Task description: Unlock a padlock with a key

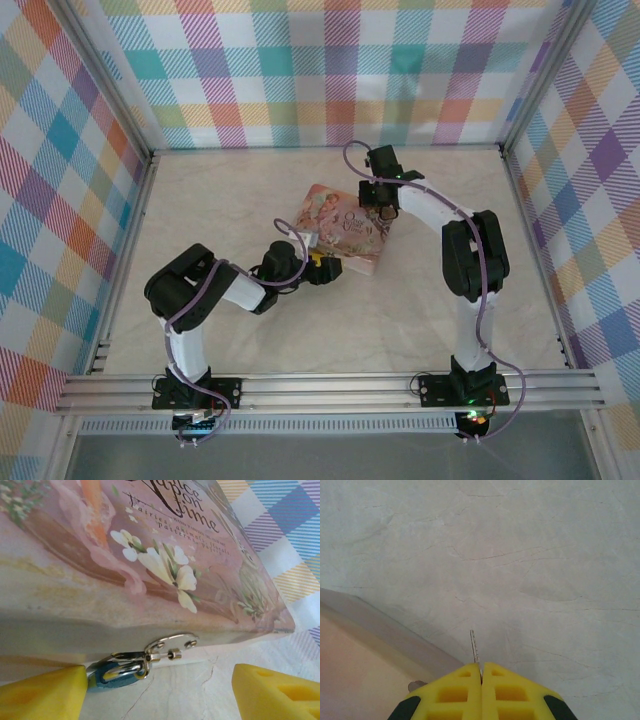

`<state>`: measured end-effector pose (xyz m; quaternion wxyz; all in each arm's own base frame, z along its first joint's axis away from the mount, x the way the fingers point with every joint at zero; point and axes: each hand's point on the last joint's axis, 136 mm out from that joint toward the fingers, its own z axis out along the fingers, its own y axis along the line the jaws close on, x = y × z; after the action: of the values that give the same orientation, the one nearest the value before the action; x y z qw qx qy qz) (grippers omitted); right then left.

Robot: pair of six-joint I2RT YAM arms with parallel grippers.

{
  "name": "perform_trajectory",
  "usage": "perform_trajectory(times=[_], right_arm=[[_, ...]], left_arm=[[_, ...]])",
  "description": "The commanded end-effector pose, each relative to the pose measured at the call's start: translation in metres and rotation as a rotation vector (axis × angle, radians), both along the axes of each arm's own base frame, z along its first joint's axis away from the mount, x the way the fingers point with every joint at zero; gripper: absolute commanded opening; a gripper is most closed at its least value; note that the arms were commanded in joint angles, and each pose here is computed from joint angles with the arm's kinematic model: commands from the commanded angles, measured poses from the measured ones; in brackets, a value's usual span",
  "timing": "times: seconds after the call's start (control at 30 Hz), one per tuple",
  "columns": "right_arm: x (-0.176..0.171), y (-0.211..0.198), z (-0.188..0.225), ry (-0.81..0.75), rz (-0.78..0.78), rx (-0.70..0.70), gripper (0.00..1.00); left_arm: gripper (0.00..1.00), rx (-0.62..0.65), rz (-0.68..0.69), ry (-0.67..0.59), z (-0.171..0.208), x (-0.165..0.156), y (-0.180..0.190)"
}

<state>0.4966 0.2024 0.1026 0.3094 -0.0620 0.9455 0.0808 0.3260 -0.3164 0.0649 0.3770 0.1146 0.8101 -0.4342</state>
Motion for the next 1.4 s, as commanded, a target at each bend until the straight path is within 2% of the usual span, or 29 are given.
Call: perform_trajectory(times=[0.0, 0.17, 0.4, 0.47, 0.77, 0.9, 1.1, 1.2, 1.3, 1.37], right_arm=[[-0.038, 0.02, -0.022, 0.136, 0.088, 0.015, 0.0], [-0.039, 0.02, -0.019, 0.133, 0.085, 0.016, 0.0], [-0.04, 0.019, -0.016, 0.126, 0.082, 0.014, 0.0], [-0.04, 0.019, -0.016, 0.126, 0.083, 0.013, 0.0], [-0.04, 0.02, -0.014, 0.125, 0.083, 0.009, 0.0], [-0.039, 0.02, -0.012, 0.122, 0.082, 0.008, 0.0], [-0.04, 0.021, -0.012, 0.124, 0.083, 0.004, 0.0], [-0.04, 0.021, -0.012, 0.124, 0.083, 0.001, 0.0], [-0.04, 0.021, -0.013, 0.125, 0.083, 0.001, 0.0], [-0.04, 0.022, -0.014, 0.127, 0.084, 0.002, 0.0]], left_arm=[[0.73, -0.052, -0.098, -0.037, 0.01, -0.004, -0.015], [0.68, -0.067, -0.112, -0.023, 0.009, -0.003, -0.018], [0.67, -0.1, -0.128, -0.035, 0.014, -0.003, -0.021], [0.62, -0.12, -0.141, -0.042, 0.018, -0.004, -0.024], [0.61, -0.157, -0.159, -0.043, 0.022, -0.01, -0.025], [0.56, -0.176, -0.178, -0.03, 0.024, -0.01, -0.029], [0.6, -0.16, -0.186, -0.025, 0.019, -0.012, -0.033], [0.53, -0.175, -0.206, -0.023, 0.022, -0.015, -0.036], [0.61, -0.166, -0.197, -0.024, 0.021, -0.016, -0.035], [0.62, -0.158, -0.206, -0.028, 0.02, -0.019, -0.036]])
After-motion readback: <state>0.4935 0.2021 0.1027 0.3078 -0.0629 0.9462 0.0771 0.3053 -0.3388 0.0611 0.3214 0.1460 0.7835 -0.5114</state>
